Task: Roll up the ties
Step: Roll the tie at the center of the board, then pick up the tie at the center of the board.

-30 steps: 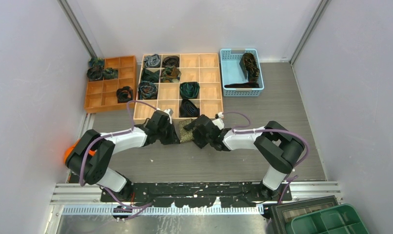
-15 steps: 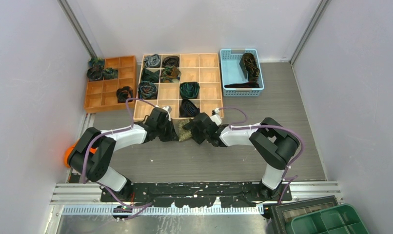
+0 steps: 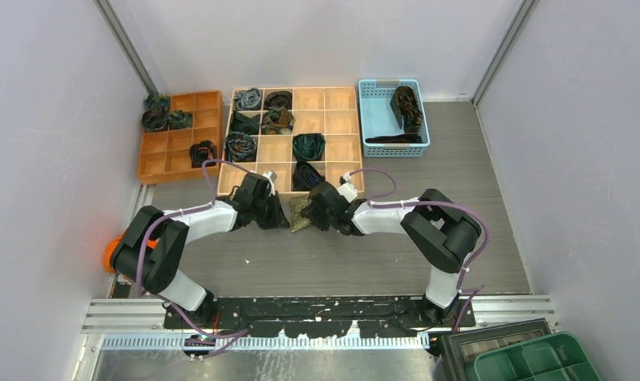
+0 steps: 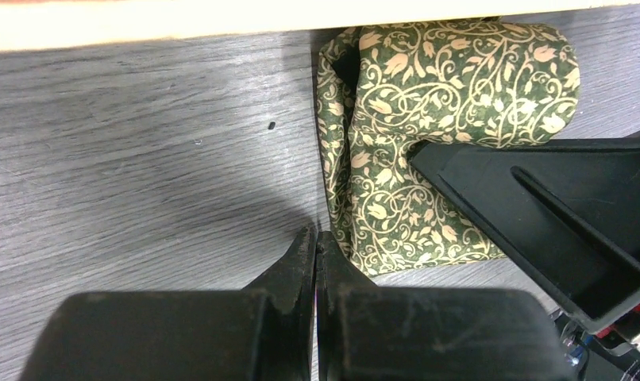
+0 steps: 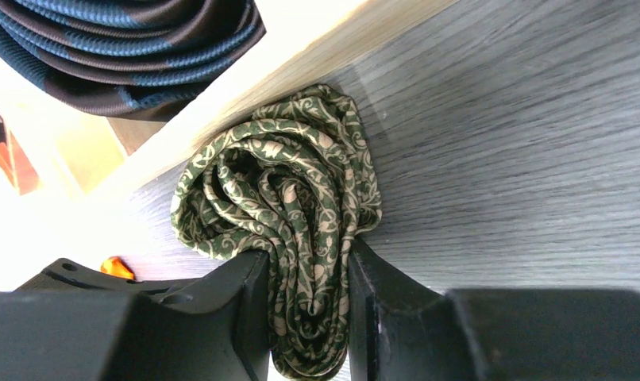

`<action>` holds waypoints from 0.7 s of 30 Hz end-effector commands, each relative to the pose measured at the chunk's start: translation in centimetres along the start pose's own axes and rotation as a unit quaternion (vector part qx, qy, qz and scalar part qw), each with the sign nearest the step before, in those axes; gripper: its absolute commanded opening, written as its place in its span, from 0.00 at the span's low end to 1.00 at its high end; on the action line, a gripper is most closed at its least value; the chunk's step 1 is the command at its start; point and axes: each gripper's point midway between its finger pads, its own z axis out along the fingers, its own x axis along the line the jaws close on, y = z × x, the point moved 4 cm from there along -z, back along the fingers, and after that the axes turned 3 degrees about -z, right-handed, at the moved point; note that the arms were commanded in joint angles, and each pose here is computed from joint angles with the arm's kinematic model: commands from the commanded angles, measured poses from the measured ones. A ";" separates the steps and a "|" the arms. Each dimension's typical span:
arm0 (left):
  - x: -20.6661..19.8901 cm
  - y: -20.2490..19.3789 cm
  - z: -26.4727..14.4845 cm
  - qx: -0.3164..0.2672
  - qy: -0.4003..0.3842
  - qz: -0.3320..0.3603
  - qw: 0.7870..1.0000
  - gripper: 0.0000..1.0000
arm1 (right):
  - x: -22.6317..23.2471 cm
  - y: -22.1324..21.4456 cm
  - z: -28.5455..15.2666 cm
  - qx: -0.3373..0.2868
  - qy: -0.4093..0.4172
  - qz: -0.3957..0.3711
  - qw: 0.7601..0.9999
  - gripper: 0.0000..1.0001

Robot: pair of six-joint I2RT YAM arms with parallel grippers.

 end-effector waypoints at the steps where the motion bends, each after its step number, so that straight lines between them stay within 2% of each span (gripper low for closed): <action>1: -0.6 0.8 -0.3 -0.006 -0.021 0.010 1.000 0.00 | -17.0 -1.4 -1.3 0.017 -0.327 -0.167 0.930 0.18; 3: -0.5 0.6 -0.5 -0.007 -0.023 0.008 1.000 0.00 | -16.0 -1.5 -1.8 0.007 -0.330 -0.197 0.923 0.04; 4: -0.5 0.6 -0.8 -0.009 -0.024 0.009 1.000 0.00 | -15.5 -1.5 -2.0 0.001 -0.330 -0.213 0.920 0.02; 13: -0.5 0.9 -4.6 -0.046 -0.004 0.017 0.999 0.00 | -10.0 -2.1 -4.9 -0.066 -0.294 -0.338 0.891 0.01; 21: -0.2 1.7 -9.2 -0.112 0.018 0.015 0.993 0.00 | -3.9 -0.6 -9.5 -0.107 -0.196 -0.355 0.908 0.01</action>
